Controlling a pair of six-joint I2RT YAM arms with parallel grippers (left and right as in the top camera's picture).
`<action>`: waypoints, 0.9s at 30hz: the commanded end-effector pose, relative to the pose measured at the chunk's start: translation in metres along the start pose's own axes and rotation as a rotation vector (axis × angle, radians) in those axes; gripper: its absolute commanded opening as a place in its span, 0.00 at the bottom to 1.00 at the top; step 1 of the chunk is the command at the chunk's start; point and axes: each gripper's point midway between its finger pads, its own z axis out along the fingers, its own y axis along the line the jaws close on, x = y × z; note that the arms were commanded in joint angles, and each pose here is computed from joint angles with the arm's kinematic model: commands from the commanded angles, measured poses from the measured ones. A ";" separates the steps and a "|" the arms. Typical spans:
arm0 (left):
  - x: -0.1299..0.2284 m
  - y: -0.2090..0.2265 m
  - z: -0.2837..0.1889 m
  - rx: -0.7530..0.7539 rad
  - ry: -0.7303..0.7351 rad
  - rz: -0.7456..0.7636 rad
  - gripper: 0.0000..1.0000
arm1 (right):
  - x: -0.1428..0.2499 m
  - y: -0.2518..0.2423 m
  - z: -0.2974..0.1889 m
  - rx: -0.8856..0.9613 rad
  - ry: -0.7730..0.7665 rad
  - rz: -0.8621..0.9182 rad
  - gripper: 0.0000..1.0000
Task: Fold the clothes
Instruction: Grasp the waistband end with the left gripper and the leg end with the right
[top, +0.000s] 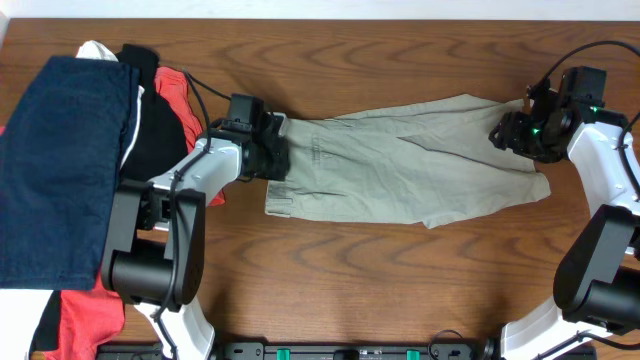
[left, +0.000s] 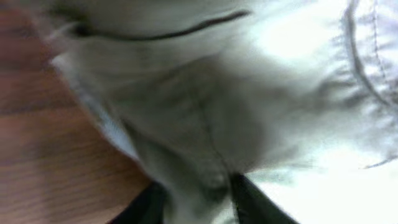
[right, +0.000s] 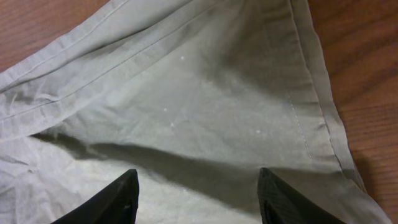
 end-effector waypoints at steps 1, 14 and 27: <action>0.062 0.025 0.035 -0.110 0.187 -0.106 0.24 | 0.000 -0.002 0.000 0.010 -0.001 -0.010 0.57; 0.023 0.033 -0.015 -0.207 0.055 -0.091 0.06 | -0.009 -0.001 0.000 0.006 -0.034 -0.019 0.54; -0.014 0.017 -0.106 -0.212 -0.064 -0.024 0.06 | -0.009 0.018 0.005 -0.029 -0.036 -0.054 0.43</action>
